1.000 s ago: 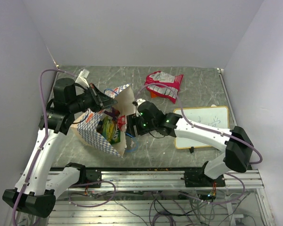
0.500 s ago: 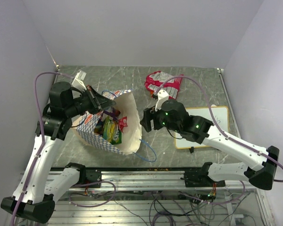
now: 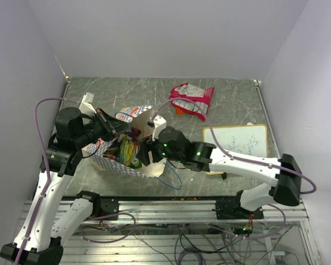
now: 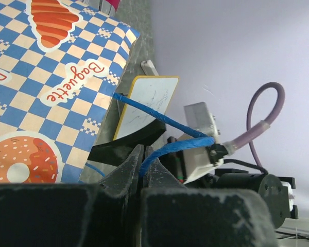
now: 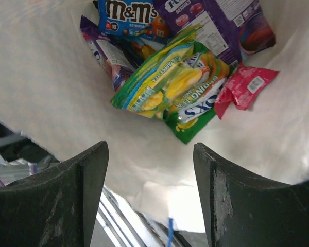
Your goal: Take the snacks out of the paper bag
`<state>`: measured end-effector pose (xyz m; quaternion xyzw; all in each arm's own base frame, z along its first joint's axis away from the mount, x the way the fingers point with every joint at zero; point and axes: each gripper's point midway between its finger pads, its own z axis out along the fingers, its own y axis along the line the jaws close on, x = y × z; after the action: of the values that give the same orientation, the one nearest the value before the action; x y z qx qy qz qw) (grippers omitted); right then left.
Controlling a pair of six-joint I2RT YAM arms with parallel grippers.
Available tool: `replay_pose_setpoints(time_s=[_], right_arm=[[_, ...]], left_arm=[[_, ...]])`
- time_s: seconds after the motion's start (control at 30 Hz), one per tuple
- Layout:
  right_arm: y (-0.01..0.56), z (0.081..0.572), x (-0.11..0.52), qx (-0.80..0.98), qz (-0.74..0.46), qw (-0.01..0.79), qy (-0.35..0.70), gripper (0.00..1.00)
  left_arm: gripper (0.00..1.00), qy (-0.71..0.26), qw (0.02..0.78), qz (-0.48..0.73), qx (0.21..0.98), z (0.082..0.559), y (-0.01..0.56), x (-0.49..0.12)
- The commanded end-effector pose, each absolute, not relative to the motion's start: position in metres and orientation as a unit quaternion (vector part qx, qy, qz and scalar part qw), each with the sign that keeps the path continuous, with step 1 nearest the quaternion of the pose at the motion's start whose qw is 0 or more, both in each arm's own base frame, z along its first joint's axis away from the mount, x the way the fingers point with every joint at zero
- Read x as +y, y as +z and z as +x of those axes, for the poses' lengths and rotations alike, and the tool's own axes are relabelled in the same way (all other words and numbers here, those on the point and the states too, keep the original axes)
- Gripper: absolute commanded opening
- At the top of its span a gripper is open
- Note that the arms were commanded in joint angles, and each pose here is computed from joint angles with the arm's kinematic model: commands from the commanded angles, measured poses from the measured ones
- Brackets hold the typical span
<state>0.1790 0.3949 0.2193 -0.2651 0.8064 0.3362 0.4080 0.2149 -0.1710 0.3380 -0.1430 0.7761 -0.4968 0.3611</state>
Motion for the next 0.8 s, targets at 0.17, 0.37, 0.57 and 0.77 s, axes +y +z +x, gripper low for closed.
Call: replay_pose_setpoints(time_s=[0.17,0.37,0.57,0.77], right_arm=[[0.204,0.215,0.43,0.834,-0.088,0.434,0.328,0.66],[0.192,0.226,0.452,0.827,-0.067,0.442,0.341,0.67],[0.181,0.232,0.465,0.827,-0.051,0.442,0.343,0.71],[0.148,0.23,0.48,0.845,-0.027,0.406,0.347,0.75]], left_arm=[[0.07,-0.525,0.367,-0.145,0.754,0.207,0.355,-0.174],[0.07,-0.533,0.384,-0.143,0.741,0.209,0.372,-0.173],[0.07,-0.523,0.395,-0.123,0.745,0.211,0.377,-0.173],[0.07,-0.518,0.395,-0.111,0.751,0.209,0.375,-0.174]])
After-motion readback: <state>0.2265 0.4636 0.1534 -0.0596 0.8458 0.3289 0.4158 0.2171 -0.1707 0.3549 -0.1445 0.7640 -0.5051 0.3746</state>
